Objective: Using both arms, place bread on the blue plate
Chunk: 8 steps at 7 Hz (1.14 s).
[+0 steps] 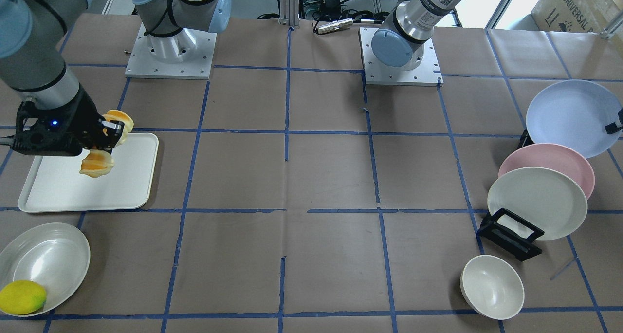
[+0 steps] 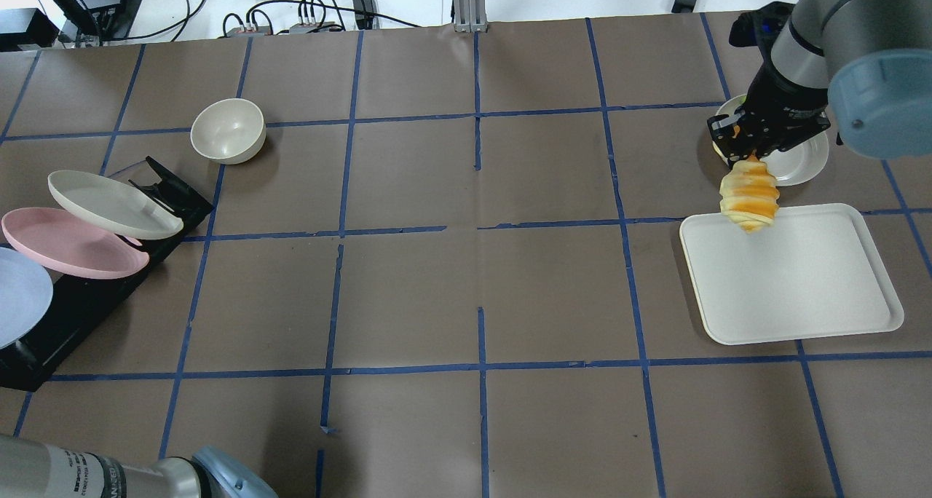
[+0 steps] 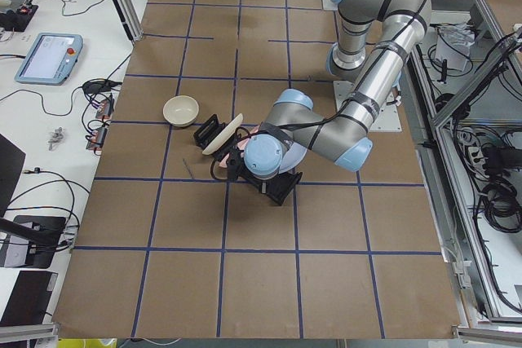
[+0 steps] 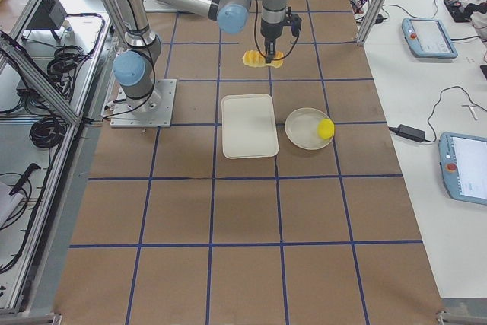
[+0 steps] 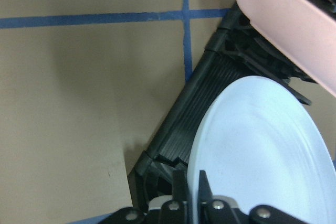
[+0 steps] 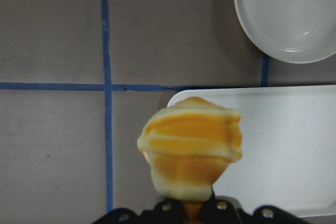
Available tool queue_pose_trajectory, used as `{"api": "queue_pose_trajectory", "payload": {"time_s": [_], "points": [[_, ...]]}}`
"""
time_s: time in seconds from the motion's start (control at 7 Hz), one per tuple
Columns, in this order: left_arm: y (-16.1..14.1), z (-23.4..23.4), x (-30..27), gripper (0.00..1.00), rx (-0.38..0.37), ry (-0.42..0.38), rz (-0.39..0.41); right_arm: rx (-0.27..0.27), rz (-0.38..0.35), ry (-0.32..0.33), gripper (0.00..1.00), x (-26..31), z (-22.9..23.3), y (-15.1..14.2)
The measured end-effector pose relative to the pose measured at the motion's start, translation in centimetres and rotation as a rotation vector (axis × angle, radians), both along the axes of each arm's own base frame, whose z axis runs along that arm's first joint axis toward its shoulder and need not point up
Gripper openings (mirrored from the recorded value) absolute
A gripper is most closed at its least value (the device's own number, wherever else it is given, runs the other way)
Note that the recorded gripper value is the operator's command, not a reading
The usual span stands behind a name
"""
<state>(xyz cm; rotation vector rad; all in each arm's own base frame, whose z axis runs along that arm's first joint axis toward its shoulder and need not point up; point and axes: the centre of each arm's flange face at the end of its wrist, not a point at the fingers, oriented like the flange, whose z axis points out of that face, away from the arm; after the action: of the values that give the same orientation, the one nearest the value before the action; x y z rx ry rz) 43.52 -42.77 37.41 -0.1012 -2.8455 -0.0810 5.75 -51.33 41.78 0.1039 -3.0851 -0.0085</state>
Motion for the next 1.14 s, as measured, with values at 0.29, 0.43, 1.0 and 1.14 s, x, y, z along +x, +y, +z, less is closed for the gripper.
{"api": "queue_pose_trajectory", "payload": {"time_s": [0.29,0.43,1.0,1.14], "points": [[2.5,6.4,-4.4,0.00,0.019,0.040,0.017,0.042,0.098,-0.009,0.08,4.1,4.8,2.3],[3.5,8.7,-7.1,0.00,0.032,0.055,0.053,0.052,0.135,-0.009,0.08,5.8,6.8,2.9],[-1.9,2.7,-22.6,0.01,-0.048,0.207,0.086,0.041,0.164,-0.005,0.07,9.6,9.5,3.2],[-4.3,0.7,-27.4,0.00,-0.067,0.221,0.093,0.049,0.152,-0.004,0.07,9.8,9.0,3.1]]}}
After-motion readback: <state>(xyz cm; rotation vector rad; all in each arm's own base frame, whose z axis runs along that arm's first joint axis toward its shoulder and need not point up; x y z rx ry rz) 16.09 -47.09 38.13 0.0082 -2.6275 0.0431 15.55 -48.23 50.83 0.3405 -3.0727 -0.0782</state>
